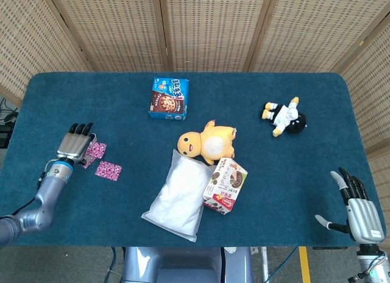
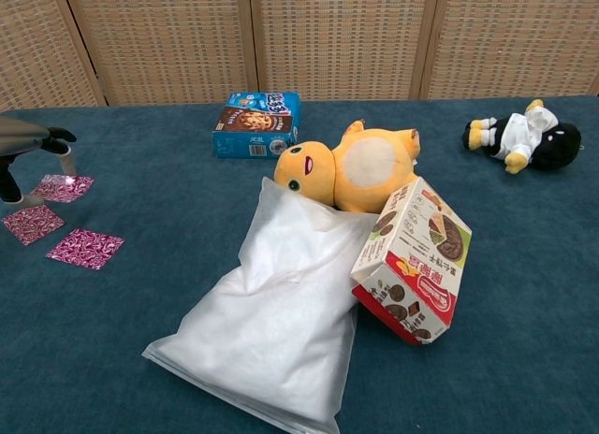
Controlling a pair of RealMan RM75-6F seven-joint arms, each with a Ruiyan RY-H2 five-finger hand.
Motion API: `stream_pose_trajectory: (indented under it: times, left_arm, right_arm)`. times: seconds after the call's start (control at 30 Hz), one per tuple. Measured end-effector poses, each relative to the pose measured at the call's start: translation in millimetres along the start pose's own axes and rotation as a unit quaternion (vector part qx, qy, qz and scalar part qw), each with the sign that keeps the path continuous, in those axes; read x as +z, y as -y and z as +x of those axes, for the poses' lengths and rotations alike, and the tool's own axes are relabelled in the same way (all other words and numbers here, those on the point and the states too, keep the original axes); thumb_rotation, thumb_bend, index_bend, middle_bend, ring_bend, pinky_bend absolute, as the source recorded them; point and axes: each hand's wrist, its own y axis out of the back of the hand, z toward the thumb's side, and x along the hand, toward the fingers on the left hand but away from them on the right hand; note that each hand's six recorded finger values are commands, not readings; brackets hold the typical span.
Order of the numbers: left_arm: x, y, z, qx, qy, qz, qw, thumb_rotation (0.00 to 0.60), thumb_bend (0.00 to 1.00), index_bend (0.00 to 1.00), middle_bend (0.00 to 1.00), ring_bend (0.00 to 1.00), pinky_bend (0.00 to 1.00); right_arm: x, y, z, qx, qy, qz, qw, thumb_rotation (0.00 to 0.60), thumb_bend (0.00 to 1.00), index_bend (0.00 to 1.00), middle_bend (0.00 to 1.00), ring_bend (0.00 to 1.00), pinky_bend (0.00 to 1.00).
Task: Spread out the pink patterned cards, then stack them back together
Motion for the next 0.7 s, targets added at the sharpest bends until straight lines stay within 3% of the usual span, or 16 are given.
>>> stream_pose_trajectory:
  times: [0.7]
  left_arm:
    - [-39.7, 9.7, -7.6, 0.029, 0.038, 0.084, 0.9953, 0.600, 0.35, 0.66, 0.00, 0.00, 0.00]
  right_arm:
    - [-0.3, 2.0, 0.0, 0.001, 0.002, 0.007, 1.0000, 0.600, 0.11, 0.04, 0.00, 0.00, 0.00]
